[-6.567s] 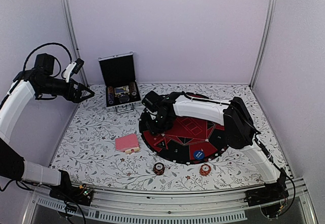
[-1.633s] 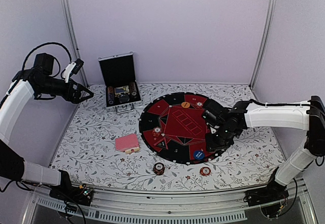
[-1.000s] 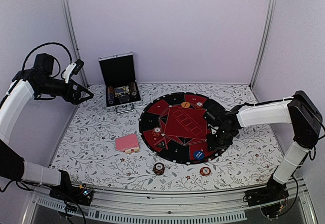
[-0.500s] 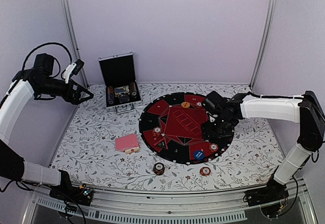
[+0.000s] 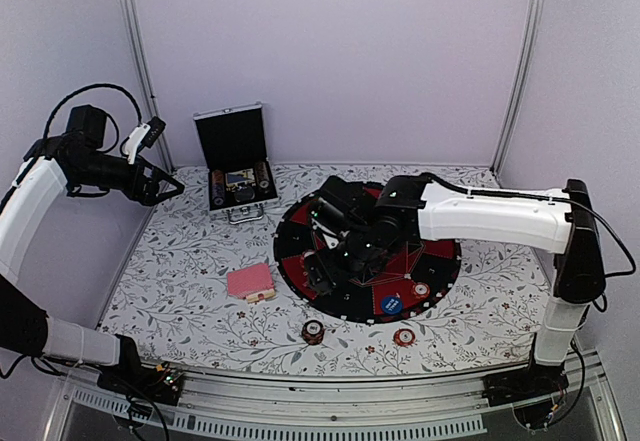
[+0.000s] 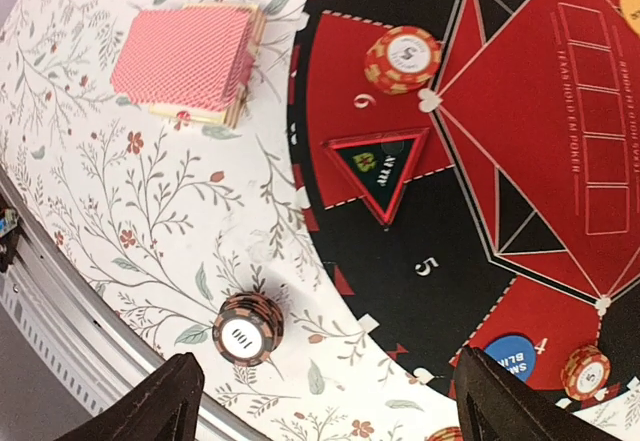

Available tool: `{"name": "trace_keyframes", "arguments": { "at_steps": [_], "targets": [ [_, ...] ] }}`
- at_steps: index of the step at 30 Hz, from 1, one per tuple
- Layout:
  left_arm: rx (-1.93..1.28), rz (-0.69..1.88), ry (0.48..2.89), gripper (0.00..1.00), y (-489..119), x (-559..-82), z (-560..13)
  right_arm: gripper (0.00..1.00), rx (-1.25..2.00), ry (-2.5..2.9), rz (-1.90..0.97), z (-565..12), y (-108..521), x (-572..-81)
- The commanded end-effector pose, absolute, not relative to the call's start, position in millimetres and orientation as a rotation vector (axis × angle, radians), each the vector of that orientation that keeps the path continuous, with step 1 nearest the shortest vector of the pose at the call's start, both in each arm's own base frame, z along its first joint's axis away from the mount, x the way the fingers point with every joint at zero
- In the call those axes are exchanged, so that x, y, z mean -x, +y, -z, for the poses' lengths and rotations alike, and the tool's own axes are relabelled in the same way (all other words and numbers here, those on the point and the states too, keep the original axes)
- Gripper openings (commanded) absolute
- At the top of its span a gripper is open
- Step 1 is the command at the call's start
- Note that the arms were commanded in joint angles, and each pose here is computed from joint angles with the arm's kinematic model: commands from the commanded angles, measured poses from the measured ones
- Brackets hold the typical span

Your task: Distribute texas hold em gaming equipment

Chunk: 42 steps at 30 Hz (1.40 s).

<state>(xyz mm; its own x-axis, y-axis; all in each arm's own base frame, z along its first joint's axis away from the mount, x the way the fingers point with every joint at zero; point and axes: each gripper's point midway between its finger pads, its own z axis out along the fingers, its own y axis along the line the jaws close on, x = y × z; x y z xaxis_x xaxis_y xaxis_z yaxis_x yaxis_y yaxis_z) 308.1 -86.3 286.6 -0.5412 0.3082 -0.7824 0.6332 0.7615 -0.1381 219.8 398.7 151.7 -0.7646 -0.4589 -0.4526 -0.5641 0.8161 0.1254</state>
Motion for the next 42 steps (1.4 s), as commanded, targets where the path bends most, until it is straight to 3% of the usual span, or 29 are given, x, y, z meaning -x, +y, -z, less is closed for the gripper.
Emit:
{"name": "trace_keyframes", "arguments": {
  "at_steps": [1, 15, 24, 42],
  "targets": [
    [-0.69, 0.53, 2.159, 1.0, -85.6, -307.6, -288.5, 0.91, 0.915, 2.636, -0.368, -133.4, 420.2, -196.2],
    [-0.694, 0.522, 2.155, 1.0, -85.4, -305.4, -291.5, 0.89, 1.126, 2.692, -0.415, -85.7, 451.0, -159.8],
    [-0.696, 0.522, 2.147, 1.0, -86.0, -304.5, -296.5, 0.78, 1.17, 2.708, -0.326, -59.1, 454.4, -154.3],
    [-0.703, 0.508, 2.143, 1.0, -84.8, -303.8, -298.4, 0.67, 1.183, 2.698, -0.242, -43.9, 452.0, -154.8]
  ]
}}
